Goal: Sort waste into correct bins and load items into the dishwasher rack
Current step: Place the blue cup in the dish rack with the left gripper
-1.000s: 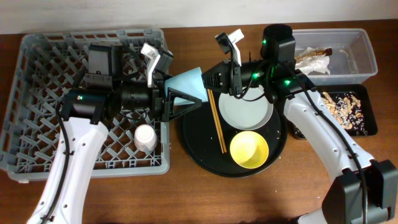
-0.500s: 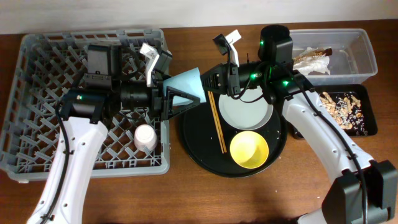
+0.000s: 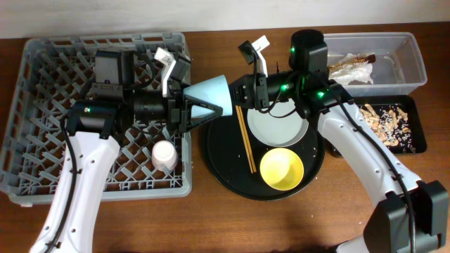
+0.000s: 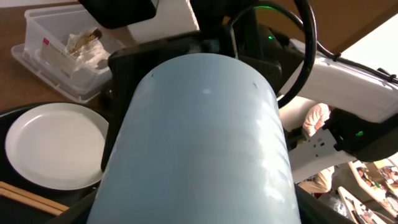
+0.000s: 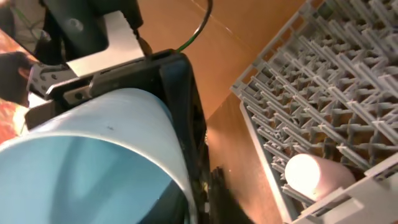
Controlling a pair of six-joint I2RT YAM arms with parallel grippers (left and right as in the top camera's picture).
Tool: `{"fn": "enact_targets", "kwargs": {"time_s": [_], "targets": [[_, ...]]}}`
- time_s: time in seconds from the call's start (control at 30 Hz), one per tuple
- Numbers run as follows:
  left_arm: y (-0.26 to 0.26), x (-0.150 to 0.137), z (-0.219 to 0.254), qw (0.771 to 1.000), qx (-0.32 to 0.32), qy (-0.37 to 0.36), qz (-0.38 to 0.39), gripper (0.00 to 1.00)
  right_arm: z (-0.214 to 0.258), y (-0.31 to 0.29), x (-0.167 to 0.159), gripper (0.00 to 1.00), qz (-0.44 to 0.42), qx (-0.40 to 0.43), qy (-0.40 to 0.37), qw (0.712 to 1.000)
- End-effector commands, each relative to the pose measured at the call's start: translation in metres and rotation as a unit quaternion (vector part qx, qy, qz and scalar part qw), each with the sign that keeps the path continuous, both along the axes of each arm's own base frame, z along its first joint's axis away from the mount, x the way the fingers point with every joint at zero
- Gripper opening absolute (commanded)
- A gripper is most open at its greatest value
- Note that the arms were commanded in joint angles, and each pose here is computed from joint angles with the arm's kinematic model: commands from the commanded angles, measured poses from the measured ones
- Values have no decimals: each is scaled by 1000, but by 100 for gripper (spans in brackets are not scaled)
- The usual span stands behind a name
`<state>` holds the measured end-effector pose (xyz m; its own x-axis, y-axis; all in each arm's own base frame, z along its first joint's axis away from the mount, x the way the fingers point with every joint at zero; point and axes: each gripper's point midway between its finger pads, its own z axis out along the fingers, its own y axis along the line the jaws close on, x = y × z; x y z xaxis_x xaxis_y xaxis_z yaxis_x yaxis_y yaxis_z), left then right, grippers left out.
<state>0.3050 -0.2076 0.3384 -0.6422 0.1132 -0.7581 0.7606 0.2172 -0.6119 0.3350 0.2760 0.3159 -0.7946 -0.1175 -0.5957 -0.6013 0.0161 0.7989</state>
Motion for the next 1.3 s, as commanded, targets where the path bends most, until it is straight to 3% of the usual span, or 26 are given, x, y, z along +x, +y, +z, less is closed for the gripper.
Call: {"fn": "enact_targets", "kwargs": {"time_s": [0.0,0.07,0.2,0.3,0.4,0.47,0.53,0.6,0.67,0.7,0.87,1.0,1.27], "targets": [[1,-2,8,1000,-9,-17,-7,63,2,1,4,20,-16,-5,-7,1000],[2,0,6,1000,-4,-17,-2,63,2,1,4,24,-16,-5,-7,1000],[4,6,1,1000,13,-20,16,63,2,-4,10,67,-30,-7,-8,999],[14,22,-21,994,74,-10,74,63,2,-24,25,74,-57,-8,-7,998],[34,39,-49,977,155,5,145,63,-5,-47,38,89,-88,-16,-6,996],[53,49,-66,957,212,15,197,63,-27,-61,47,91,-129,-52,29,990],[86,62,-80,913,284,45,290,64,-58,-75,52,93,-177,-113,66,975],[109,62,-75,882,333,46,330,65,-84,-86,53,95,-210,-171,89,959],[149,58,-63,818,392,63,416,65,-102,-96,53,96,-236,-212,111,942],[159,54,-58,800,409,67,434,65,-107,-100,52,98,-244,-226,119,935],[163,47,-87,785,446,121,412,65,-118,-107,50,99,-258,-254,135,922],[158,71,-146,770,484,175,378,65,-124,-109,45,100,-253,-268,139,919],[141,103,-215,762,511,201,342,66,-132,-115,42,99,-262,-290,148,909]]}}
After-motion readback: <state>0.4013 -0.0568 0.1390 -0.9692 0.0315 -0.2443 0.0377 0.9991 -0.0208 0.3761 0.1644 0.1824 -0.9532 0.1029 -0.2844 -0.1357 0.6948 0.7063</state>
